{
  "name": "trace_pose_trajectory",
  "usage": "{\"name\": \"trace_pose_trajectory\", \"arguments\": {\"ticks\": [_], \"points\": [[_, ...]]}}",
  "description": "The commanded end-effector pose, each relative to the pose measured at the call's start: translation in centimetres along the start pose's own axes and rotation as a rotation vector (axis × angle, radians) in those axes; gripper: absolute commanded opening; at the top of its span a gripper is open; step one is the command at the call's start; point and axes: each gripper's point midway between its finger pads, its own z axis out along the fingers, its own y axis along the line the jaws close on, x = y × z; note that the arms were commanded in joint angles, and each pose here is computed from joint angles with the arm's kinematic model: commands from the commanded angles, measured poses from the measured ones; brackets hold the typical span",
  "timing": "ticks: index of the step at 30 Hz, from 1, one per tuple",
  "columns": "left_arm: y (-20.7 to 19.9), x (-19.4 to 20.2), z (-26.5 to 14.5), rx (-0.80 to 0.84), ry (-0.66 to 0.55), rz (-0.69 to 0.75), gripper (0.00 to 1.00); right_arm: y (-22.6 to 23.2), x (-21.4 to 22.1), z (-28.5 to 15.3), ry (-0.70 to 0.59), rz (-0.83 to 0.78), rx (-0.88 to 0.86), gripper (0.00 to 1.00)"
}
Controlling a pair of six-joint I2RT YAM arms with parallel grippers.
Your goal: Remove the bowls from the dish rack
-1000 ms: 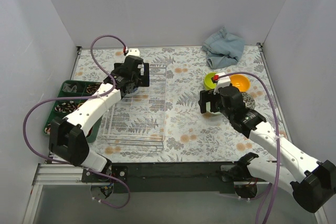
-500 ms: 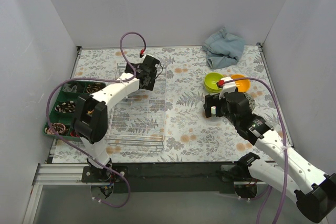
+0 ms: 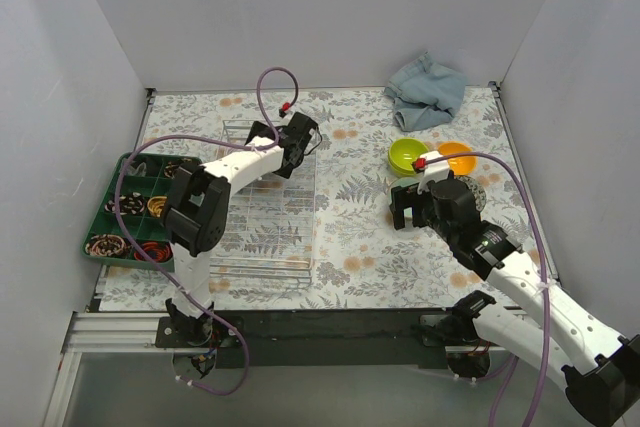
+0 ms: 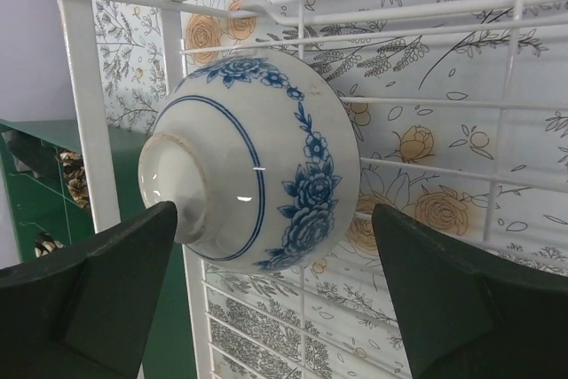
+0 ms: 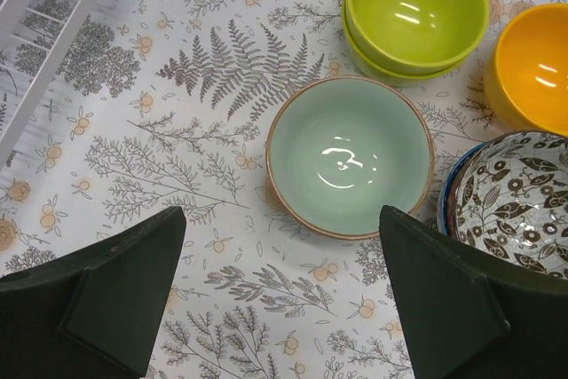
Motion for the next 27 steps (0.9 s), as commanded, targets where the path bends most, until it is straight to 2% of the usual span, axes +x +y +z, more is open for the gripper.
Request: {"name": "trace_pose_trajectory", "arguments": {"ticks": [1,17,20,23,27], "points": [[1.0,-1.5,-0.3,-0.070,-0.038,0.019,0.92,0.1,0.4,-0.1,0.000,-0.015,-0.012,0.99],[-0.6,1.9,2.2,-0.173,0.034,0.145,0.94,0.4,0.9,0.1,0.020,-0.042,-0.032,0.99],[-0.9,1.9,2.0,-0.173,0.030,0.152,0.87,0.5,1.0,0.1,0.022,-0.043,-0.038,0.99],[-0.9,1.3,1.3,-0.167,0.010,0.144,0.74,0.6,0.8,0.0,0.017,-0.046,-0.045,0.98],[-0.5,0.1,0.0,-0.156,-0.020,0.114,0.62,0.6,0.8,0.0,0.017,-0.046,-0.049,0.98]]}}
